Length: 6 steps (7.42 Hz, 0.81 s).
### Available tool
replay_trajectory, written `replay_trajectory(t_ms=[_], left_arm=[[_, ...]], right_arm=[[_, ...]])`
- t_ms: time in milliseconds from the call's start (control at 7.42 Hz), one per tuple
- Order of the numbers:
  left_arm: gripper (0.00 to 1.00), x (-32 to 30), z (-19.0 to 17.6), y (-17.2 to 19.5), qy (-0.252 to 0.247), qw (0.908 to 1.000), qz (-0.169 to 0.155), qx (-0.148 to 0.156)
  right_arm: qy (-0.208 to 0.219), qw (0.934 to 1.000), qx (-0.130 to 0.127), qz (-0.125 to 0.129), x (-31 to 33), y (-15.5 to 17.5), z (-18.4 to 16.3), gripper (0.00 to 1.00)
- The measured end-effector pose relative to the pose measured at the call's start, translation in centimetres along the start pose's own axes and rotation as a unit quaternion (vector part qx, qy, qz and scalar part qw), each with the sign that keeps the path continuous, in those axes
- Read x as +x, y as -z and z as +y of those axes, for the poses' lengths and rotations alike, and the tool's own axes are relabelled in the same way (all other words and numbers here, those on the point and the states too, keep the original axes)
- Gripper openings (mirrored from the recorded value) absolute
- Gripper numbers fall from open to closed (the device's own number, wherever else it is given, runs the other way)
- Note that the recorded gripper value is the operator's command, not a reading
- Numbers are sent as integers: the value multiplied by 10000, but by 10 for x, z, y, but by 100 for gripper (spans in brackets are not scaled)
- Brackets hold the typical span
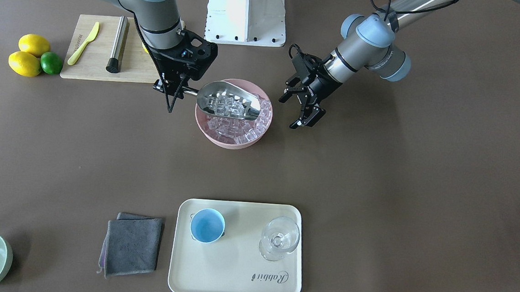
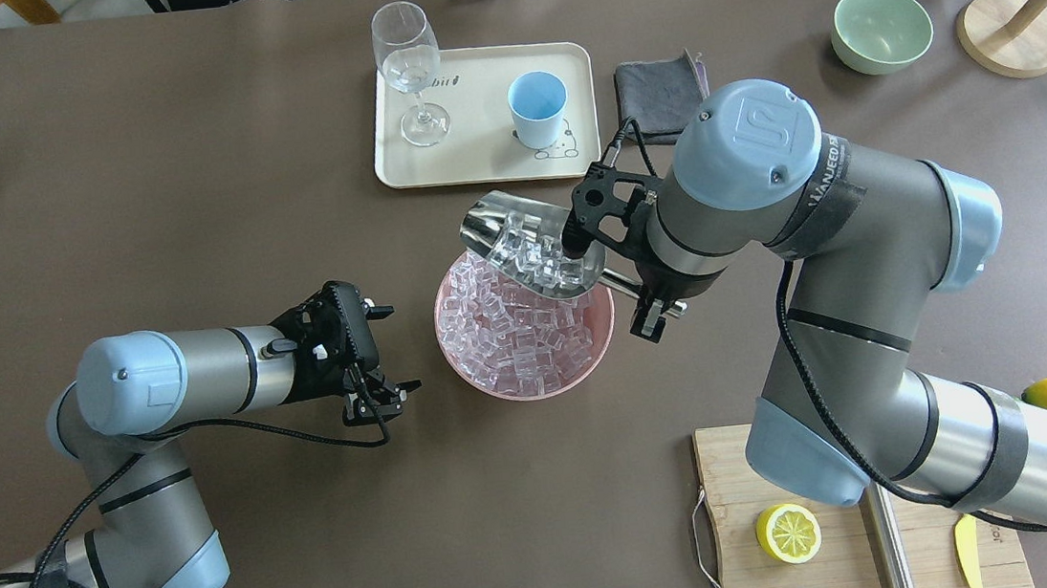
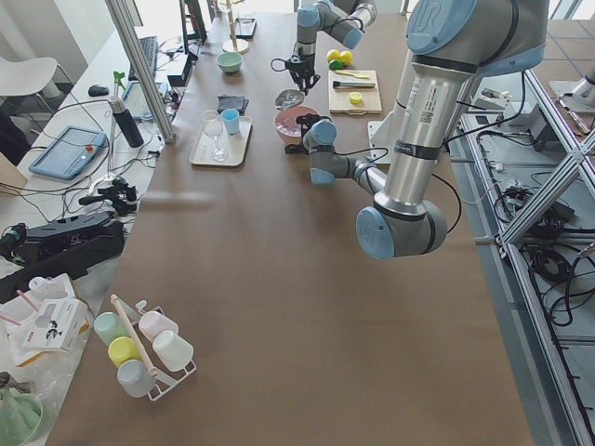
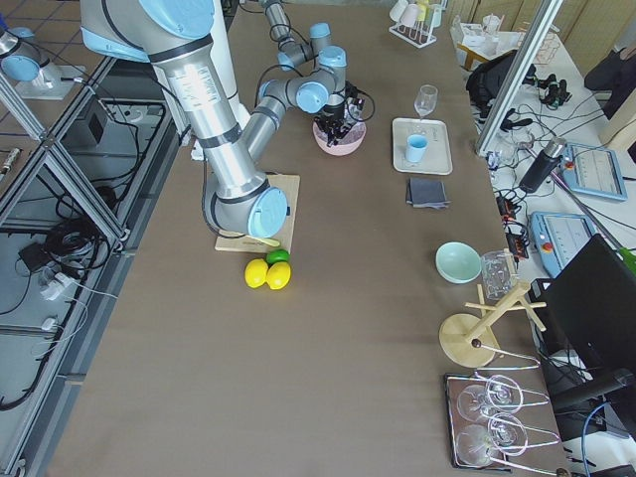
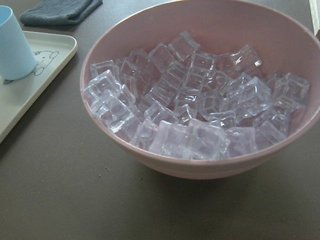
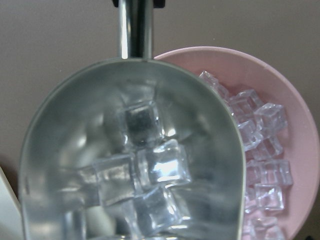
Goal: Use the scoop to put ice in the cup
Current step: 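Lift the ice-filled scoop toward the blue cup while the left arm withdraws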
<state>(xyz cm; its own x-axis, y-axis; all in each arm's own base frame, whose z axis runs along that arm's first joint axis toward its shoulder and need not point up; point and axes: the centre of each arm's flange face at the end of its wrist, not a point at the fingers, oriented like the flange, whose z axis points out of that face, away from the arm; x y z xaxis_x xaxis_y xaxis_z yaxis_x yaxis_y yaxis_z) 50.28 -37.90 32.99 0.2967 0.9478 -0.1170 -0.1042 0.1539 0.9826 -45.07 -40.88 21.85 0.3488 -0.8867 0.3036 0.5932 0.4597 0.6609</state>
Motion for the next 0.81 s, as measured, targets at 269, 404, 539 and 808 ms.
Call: replay_trajectory(t_ms=[269, 404, 539, 808], left_arm=[[98, -1, -1, 27, 48, 9998, -60, -175], [98, -3, -4, 42, 77, 9995, -107, -272], [98, -8, -7, 58, 124, 9988, -192, -432], [98, -32, -6, 93, 285, 9949, -468, -851]], right_arm=[[-1541, 9879, -185, 27, 15, 5, 4, 0], [-2195, 9753, -244, 70, 20, 7, 4, 0], [-2917, 9560, -277, 102, 23, 10, 1, 0], [-4500, 8924, -305, 139, 32, 14, -3, 0]])
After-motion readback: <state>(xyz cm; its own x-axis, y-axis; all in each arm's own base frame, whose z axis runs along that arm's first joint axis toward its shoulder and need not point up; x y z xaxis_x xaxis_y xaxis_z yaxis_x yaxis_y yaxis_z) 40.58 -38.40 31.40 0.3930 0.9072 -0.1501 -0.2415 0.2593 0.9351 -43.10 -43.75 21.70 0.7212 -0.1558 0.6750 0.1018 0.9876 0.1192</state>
